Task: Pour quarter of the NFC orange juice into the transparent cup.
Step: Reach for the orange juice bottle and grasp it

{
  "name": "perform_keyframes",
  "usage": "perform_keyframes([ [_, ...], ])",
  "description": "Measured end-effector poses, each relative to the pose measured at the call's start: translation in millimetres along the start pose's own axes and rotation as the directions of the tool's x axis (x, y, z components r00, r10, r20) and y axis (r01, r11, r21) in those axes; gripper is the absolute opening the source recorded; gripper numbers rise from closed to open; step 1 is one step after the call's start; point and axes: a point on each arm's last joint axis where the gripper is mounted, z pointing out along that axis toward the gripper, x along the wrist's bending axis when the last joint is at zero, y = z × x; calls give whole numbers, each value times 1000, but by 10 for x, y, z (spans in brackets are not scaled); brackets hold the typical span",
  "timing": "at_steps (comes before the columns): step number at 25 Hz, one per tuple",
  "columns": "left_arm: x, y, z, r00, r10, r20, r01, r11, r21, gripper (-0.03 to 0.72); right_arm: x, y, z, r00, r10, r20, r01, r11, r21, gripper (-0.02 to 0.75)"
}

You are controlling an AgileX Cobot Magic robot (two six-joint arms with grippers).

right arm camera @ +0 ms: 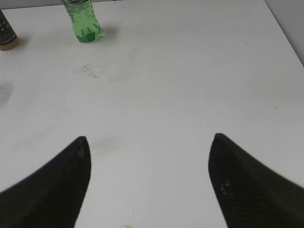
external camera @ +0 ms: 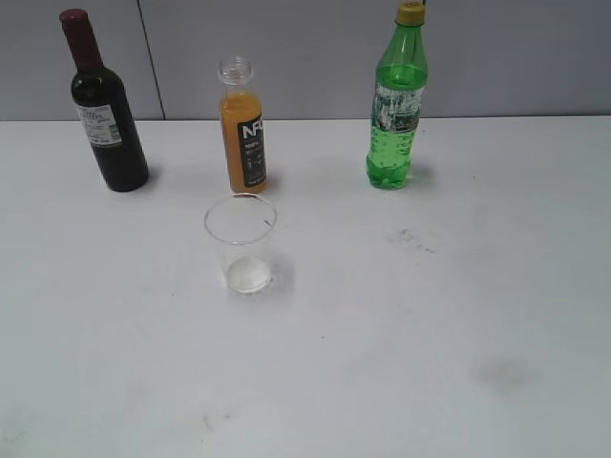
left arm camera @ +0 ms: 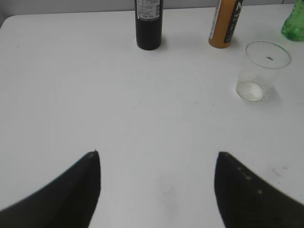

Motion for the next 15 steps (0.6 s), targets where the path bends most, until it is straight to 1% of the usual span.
perform_keyframes([
  [15,0,0,0,1000,0,0,0,1000,0,569,0,0,0,1000,0,0,0,1000,0,591],
])
